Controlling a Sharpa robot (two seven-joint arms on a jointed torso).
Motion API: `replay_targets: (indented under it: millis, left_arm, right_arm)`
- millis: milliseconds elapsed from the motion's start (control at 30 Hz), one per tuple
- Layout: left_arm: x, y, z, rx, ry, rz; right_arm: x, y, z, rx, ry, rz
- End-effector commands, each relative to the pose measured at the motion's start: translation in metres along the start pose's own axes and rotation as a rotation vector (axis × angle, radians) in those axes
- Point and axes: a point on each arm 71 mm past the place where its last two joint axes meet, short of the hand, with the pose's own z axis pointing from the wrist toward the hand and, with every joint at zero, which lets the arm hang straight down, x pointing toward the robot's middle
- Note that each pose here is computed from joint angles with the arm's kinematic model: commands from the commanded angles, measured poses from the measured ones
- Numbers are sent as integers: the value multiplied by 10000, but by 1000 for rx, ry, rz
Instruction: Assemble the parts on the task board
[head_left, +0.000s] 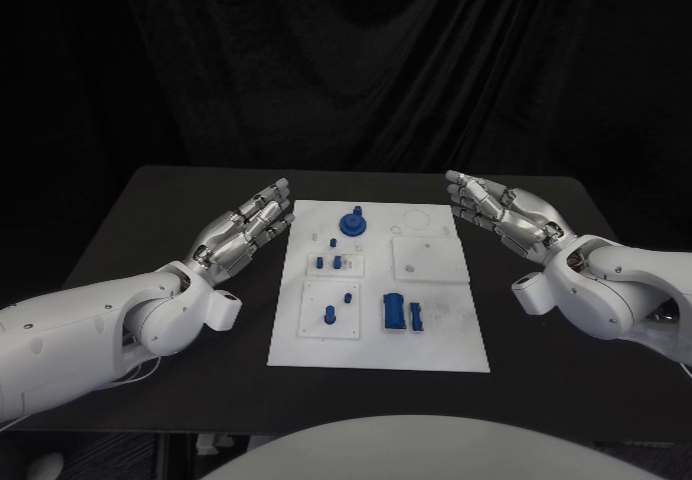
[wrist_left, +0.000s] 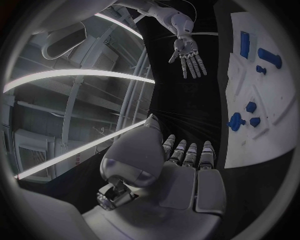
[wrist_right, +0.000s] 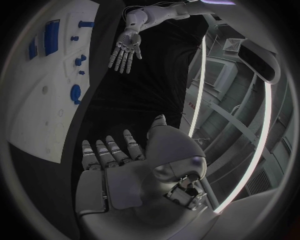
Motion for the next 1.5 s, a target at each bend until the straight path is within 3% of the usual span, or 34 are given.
replay_targets:
  millis: [33,133,367,567,767,1000,1100,1500]
  left_arm:
    - [7,-4,4,1,-3,3]
    - [14,-11,28,2,-20,10]
    - [51,-56,156,6,-123,50]
    - [102,-120,304,4,-265,92]
    - [162,-195,440,-11,-428,123]
    - [216,-258,526,-32,-565,138]
    - [228,-272,543,-38,-595,140]
    - [236,-281,552,-42,-613,141]
  right_arm:
    - [8,8,18,0,-6,-3]
    - [27,13,73,-5,-27,2]
    - [154,34,371,-24,-148,37]
    - [354,46,695,-21,-301,98]
    - [515,44,884,0,-405,148]
    - [561,42,930,9,-433,162]
    - [561,42,930,9,-433,162]
    - [561,42,930,9,-433,162]
